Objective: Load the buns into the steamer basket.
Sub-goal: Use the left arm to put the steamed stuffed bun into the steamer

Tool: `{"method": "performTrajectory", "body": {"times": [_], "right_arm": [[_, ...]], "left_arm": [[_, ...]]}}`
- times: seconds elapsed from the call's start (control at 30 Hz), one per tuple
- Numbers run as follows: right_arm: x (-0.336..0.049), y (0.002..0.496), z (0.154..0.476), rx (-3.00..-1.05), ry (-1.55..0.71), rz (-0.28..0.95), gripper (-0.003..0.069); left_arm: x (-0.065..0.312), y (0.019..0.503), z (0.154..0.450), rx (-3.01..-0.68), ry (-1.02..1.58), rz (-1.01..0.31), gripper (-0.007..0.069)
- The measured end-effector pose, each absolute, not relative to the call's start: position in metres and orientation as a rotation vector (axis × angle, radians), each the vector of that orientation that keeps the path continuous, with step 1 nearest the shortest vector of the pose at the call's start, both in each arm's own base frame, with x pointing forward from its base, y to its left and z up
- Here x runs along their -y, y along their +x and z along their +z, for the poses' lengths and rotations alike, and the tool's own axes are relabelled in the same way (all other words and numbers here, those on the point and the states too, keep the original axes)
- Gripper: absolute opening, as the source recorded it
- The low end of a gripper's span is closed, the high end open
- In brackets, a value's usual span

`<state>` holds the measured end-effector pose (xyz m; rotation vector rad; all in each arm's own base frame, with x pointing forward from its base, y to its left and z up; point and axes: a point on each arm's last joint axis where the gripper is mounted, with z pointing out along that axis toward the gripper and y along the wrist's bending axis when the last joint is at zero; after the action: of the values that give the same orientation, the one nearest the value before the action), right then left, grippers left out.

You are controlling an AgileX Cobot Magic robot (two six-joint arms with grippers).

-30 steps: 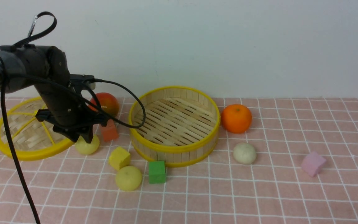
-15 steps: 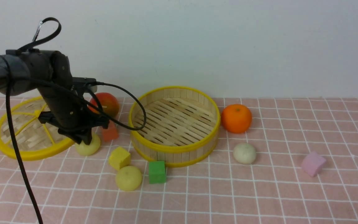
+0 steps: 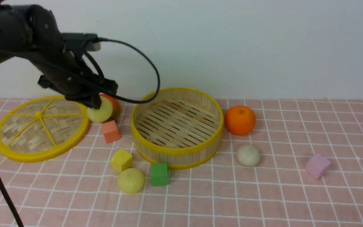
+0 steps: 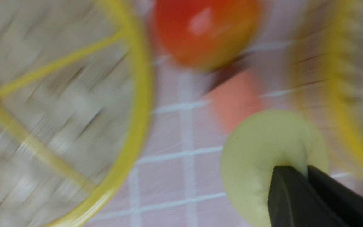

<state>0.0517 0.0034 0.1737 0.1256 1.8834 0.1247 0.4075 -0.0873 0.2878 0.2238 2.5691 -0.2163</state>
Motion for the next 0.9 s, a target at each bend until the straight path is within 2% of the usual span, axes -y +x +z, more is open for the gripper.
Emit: {"method": "performTrajectory", "body": {"times": [0.1, 0.3, 0.43, 0.67, 0.8, 0.87, 0.9], "right_arm": [[-0.003, 0.052, 0.174, -1.883, 0.126, 0.125, 0.024], [-0.003, 0.052, 0.174, -1.883, 0.126, 0.125, 0.024], [-0.003, 0.052, 0.174, -1.883, 0.126, 0.125, 0.024], [-0.003, 0.052, 0.174, -1.883, 0.126, 0.125, 0.024], [-0.003, 0.052, 0.174, -1.883, 0.126, 0.125, 0.024], [-0.003, 0.052, 0.174, -1.883, 0.126, 0.125, 0.024], [-0.003, 0.052, 0.174, -1.883, 0.126, 0.125, 0.024]], "left_arm": [[0.122, 0.404, 0.292, -2.495, 0.324, -0.271, -0.0013], [0.162, 0.412, 0.264, -2.476, 0.428, -0.292, -0.0013], [0.171, 0.427, 0.239, -2.502, 0.449, -0.275, -0.0013], [0.175, 0.445, 0.211, -2.51, 0.466, -0.24, 0.0], [0.175, 0.447, 0.204, -2.518, 0.486, -0.211, 0.0046], [0.175, 0.447, 0.204, -2.515, 0.486, -0.21, 0.0087], [0.175, 0.448, 0.205, -2.509, 0.485, -0.211, 0.0136]]}}
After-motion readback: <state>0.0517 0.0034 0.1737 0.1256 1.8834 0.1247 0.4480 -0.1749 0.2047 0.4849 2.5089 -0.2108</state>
